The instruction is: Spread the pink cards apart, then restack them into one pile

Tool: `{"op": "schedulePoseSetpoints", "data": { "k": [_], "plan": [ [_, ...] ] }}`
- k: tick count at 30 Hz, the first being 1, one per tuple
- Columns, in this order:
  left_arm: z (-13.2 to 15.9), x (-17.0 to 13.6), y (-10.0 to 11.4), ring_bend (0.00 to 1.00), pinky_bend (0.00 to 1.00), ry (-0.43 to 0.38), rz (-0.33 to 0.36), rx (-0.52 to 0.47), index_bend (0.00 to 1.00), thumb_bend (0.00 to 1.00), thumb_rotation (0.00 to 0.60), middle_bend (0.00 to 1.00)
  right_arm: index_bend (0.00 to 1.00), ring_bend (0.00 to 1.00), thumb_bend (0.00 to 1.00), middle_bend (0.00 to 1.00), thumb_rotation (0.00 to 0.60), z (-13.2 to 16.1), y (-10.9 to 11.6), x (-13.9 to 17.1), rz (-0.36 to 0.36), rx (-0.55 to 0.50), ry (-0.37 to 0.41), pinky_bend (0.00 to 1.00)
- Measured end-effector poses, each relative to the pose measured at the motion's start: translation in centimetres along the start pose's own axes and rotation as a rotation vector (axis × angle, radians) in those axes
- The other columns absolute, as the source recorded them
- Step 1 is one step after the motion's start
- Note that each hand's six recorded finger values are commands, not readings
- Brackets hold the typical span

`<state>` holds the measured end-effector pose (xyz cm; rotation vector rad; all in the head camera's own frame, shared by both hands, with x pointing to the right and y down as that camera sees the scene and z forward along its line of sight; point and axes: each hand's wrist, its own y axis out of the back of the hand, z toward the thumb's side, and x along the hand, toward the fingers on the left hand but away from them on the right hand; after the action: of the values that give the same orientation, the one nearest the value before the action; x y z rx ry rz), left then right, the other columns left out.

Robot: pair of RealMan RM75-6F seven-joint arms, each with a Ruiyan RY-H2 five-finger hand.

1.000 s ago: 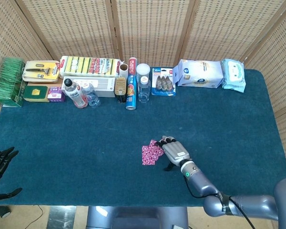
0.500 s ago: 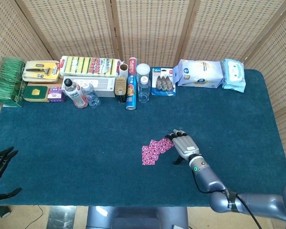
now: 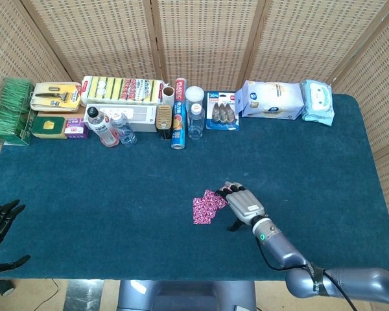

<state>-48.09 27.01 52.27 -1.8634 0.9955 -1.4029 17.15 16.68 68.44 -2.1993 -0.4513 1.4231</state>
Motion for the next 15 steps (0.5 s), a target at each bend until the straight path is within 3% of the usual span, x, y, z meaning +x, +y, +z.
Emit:
{"op": "schedulePoseSetpoints", "data": {
  "k": [15],
  "plan": [
    [-0.2,0.1,0.2,0.00,0.02,0.003,0.006,-0.004,0.00,0.05,0.600,0.00,0.17,0.00,0.00,0.19,0.600,-2.2,-1.1,-0.6,0.018,-0.005,-0.058,0.00]
  ]
}}
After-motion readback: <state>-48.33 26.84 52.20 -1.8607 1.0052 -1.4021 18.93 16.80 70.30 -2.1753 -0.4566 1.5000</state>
